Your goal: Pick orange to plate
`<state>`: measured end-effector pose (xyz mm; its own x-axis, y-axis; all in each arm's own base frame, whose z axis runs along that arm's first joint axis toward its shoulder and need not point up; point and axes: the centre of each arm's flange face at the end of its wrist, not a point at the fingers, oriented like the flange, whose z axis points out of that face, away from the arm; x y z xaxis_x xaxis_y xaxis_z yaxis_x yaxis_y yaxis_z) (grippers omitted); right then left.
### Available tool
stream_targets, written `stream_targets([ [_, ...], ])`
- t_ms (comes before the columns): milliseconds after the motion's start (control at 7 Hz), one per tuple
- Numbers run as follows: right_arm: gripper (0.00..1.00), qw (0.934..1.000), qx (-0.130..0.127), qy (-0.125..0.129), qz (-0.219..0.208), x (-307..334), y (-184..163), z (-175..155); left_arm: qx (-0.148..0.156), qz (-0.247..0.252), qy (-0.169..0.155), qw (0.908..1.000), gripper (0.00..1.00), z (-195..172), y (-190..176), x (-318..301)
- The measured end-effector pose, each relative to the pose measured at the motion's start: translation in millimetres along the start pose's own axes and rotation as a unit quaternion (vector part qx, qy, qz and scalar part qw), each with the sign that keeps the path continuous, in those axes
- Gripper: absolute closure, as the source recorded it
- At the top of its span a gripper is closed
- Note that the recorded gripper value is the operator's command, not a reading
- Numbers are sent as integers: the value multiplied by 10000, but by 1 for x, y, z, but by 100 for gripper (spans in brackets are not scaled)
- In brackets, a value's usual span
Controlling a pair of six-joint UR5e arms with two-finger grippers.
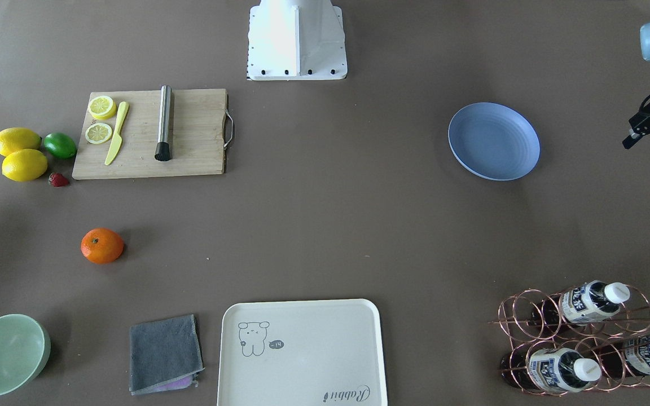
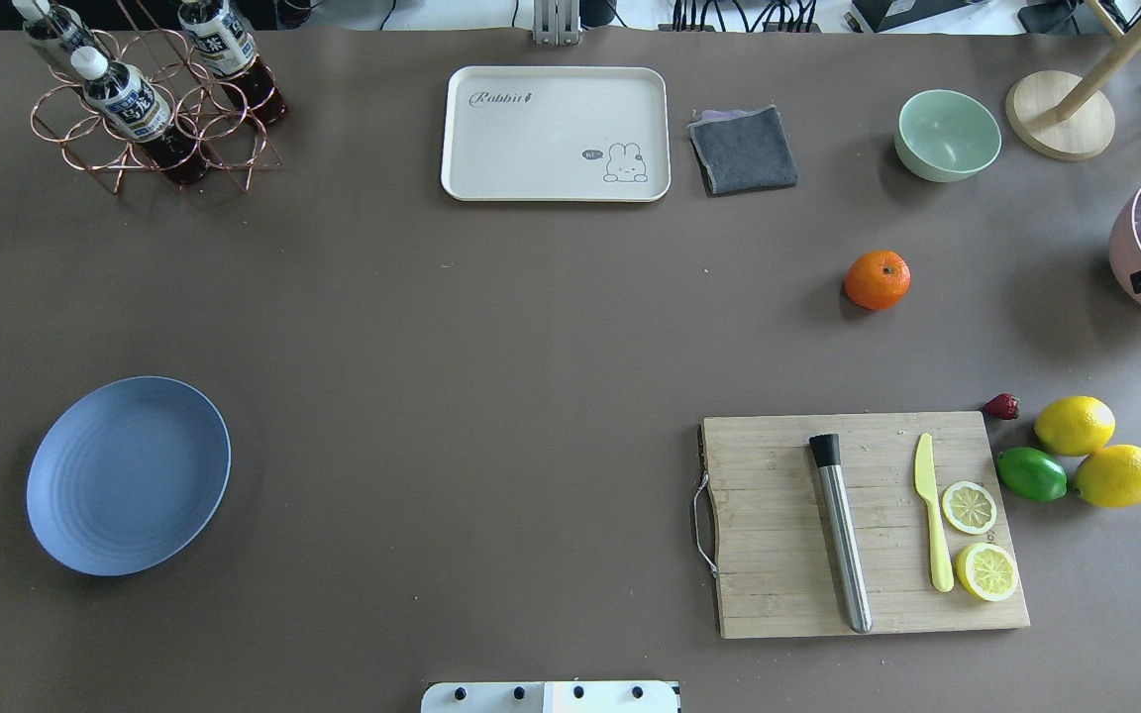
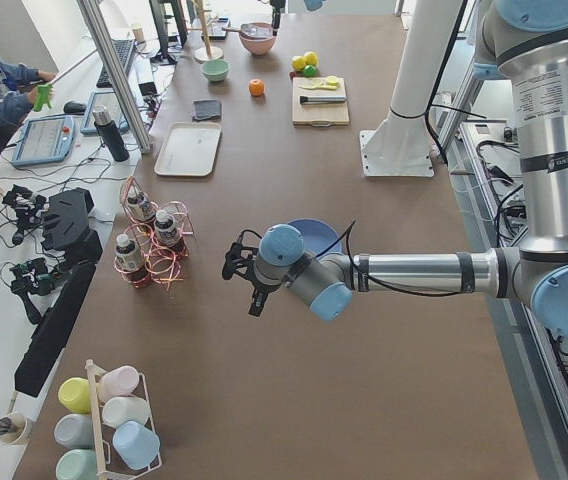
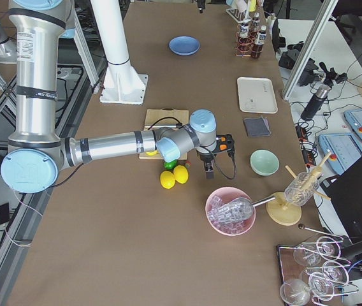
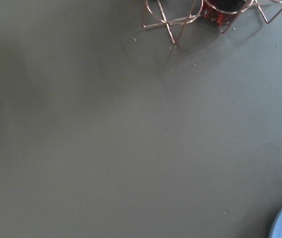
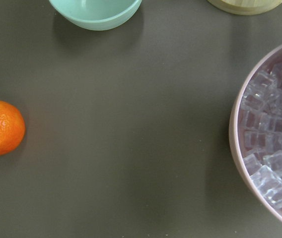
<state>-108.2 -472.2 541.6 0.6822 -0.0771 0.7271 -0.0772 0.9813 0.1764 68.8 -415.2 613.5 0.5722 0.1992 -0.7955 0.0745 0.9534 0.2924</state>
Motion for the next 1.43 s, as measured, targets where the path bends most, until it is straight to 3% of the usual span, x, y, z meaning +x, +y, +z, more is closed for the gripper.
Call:
stream_targets([
  [286,3,9998,36,-3,199,-33,9,21,-80,-303,126,9994,2,31,28,26],
  [714,3,9999,63,29,151,-47,14,29,-156,-657,313,9972,3,89,62,78],
  [857,3,9999,75,42,140,-48,14,29,-190,-660,363,9970,7,100,70,87],
  [1000,3,9999,88,57,133,-49,14,30,-213,-637,381,9970,23,106,74,92],
  [1429,3,9999,91,76,114,-50,15,31,-258,-547,347,9976,29,120,79,98],
])
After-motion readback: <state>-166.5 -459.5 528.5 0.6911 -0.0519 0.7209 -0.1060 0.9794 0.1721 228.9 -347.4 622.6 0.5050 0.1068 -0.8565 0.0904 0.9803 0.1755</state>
